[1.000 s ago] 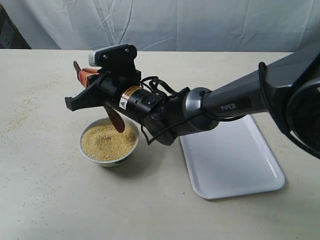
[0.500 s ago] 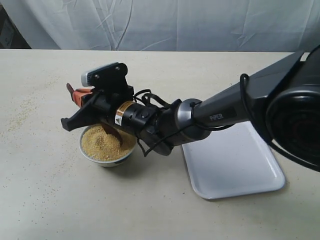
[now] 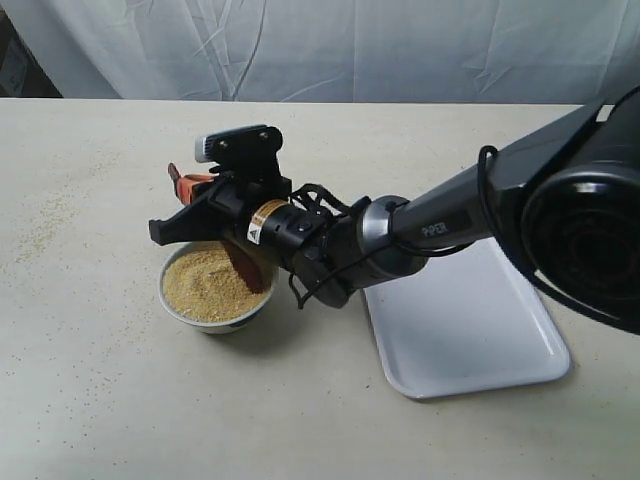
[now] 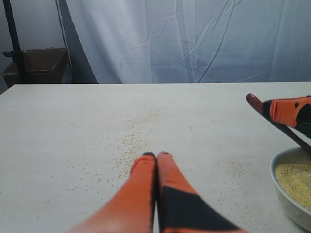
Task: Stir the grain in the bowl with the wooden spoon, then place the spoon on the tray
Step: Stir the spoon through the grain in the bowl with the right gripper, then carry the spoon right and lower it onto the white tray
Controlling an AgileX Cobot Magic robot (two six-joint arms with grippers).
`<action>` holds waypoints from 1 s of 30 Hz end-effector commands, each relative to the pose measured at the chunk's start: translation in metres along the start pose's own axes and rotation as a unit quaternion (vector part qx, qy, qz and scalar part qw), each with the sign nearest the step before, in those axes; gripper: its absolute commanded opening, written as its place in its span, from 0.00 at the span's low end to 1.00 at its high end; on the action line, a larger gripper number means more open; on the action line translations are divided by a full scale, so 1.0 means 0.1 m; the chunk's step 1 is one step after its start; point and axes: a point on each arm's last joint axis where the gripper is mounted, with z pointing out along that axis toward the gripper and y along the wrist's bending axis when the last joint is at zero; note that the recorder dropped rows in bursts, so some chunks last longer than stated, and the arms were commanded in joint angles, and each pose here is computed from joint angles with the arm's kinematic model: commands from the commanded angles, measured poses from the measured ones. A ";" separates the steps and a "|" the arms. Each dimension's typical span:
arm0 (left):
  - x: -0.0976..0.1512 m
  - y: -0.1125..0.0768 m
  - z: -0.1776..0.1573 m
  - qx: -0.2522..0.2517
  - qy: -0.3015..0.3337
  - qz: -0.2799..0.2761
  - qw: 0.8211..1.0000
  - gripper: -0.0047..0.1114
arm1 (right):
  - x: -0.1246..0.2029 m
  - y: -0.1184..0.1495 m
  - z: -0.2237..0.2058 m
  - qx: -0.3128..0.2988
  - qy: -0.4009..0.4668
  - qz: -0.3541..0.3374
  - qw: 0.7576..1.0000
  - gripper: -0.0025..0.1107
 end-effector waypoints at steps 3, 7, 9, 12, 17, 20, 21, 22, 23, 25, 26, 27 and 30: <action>0.01 0.00 0.00 0.000 -0.003 -0.001 1.000 0.04 | -0.10 0.16 -0.02 -0.043 -0.038 0.003 0.998 0.01; 0.01 0.00 0.00 0.000 -0.003 -0.001 1.000 0.04 | -0.29 0.20 -0.06 -0.050 -0.064 0.004 0.997 0.01; 0.01 0.00 0.00 0.000 -0.003 -0.001 1.000 0.04 | -0.37 0.22 -0.08 -0.051 -0.068 0.003 0.996 0.01; 0.01 0.00 0.00 0.000 -0.003 -0.001 1.000 0.04 | -0.35 0.22 -0.08 -0.045 -0.051 -0.042 0.997 0.01; 0.01 0.00 0.00 0.000 -0.003 -0.001 1.000 0.04 | -0.58 0.27 -0.16 -0.043 -0.050 -0.071 0.995 0.01; 0.01 0.00 0.00 0.000 -0.003 -0.001 1.000 0.04 | -1.01 0.30 -0.43 0.005 0.024 -0.045 0.999 0.01; 0.01 0.00 0.00 0.000 -0.003 -0.001 1.000 0.04 | -1.11 0.25 -0.54 0.023 0.059 -0.043 0.997 0.01; 0.01 0.00 0.00 0.000 -0.003 -0.001 1.000 0.04 | -1.20 0.16 -0.65 0.045 0.093 -0.040 0.994 0.01; 0.01 0.00 0.00 0.000 -0.003 -0.001 1.000 0.04 | -1.28 0.02 -0.77 0.073 0.127 -0.032 0.989 0.01; 0.01 0.00 0.00 0.000 -0.003 -0.001 1.000 0.04 | -1.42 -0.39 -1.04 0.143 0.190 0.021 0.971 0.01; 0.01 0.00 0.00 0.000 -0.003 -0.001 1.000 0.04 | -1.45 -0.61 -1.20 0.178 0.227 0.059 0.956 0.01; 0.01 0.00 0.00 0.000 -0.003 -0.001 1.000 0.04 | -1.47 -0.83 -1.35 0.205 0.255 0.081 0.941 0.01; 0.01 0.00 0.00 0.000 -0.003 -0.001 1.000 0.04 | -1.46 -1.22 -1.59 0.215 0.293 0.140 0.921 0.01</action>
